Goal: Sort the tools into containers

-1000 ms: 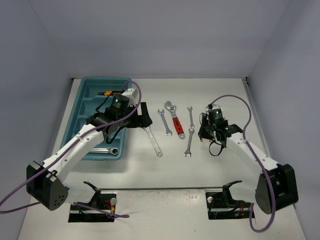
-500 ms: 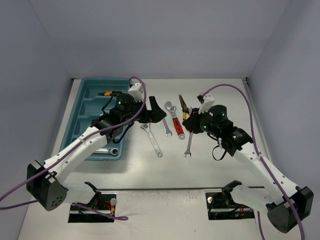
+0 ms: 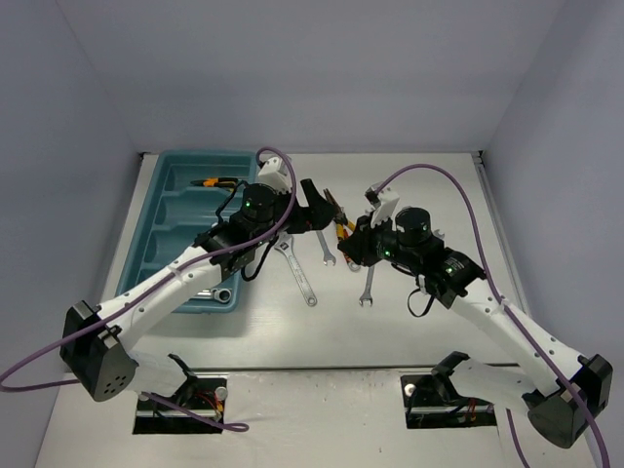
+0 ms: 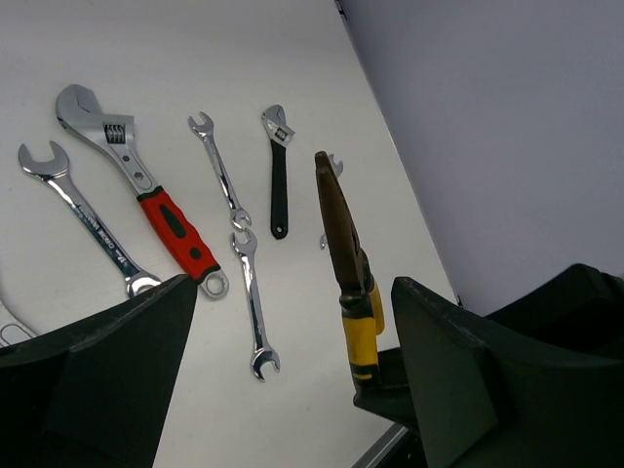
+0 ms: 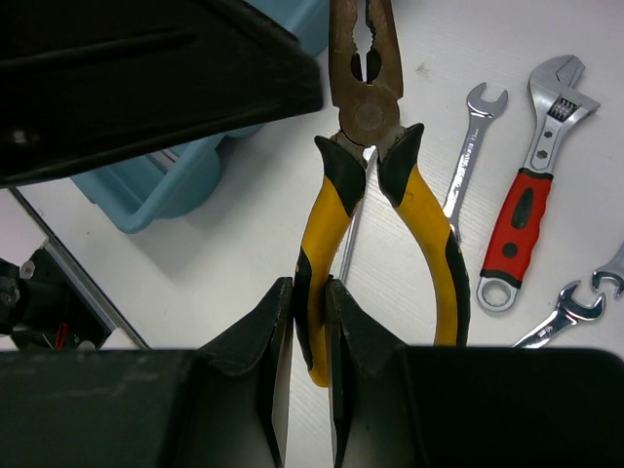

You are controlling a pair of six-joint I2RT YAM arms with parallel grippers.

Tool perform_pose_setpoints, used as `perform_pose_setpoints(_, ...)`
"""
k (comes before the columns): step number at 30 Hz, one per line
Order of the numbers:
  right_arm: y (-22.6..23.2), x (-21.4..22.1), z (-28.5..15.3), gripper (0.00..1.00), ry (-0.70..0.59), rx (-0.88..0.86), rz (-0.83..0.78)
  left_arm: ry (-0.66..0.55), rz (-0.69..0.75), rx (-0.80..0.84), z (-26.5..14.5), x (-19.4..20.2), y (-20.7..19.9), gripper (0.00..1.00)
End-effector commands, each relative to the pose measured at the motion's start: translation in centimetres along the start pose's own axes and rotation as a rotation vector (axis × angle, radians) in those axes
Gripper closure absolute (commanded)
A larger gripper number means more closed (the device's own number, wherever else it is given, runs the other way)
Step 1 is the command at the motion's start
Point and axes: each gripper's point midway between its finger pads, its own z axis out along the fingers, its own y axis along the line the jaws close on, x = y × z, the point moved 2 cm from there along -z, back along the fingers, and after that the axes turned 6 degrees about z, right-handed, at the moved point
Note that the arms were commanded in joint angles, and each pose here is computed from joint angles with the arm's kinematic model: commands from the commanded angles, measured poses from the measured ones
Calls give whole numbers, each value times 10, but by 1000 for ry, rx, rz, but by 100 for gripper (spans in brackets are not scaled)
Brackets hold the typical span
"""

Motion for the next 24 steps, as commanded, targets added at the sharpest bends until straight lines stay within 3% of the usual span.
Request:
perform_pose_setpoints(1, 32, -54, -4, 100, -179, -101, -76, -138, -42, 77, 3, -44, -31, 22)
perform_pose_setpoints(24, 35, -56, 4, 100, -186, -115, -80, -82, -47, 138, 21, -36, -41, 58)
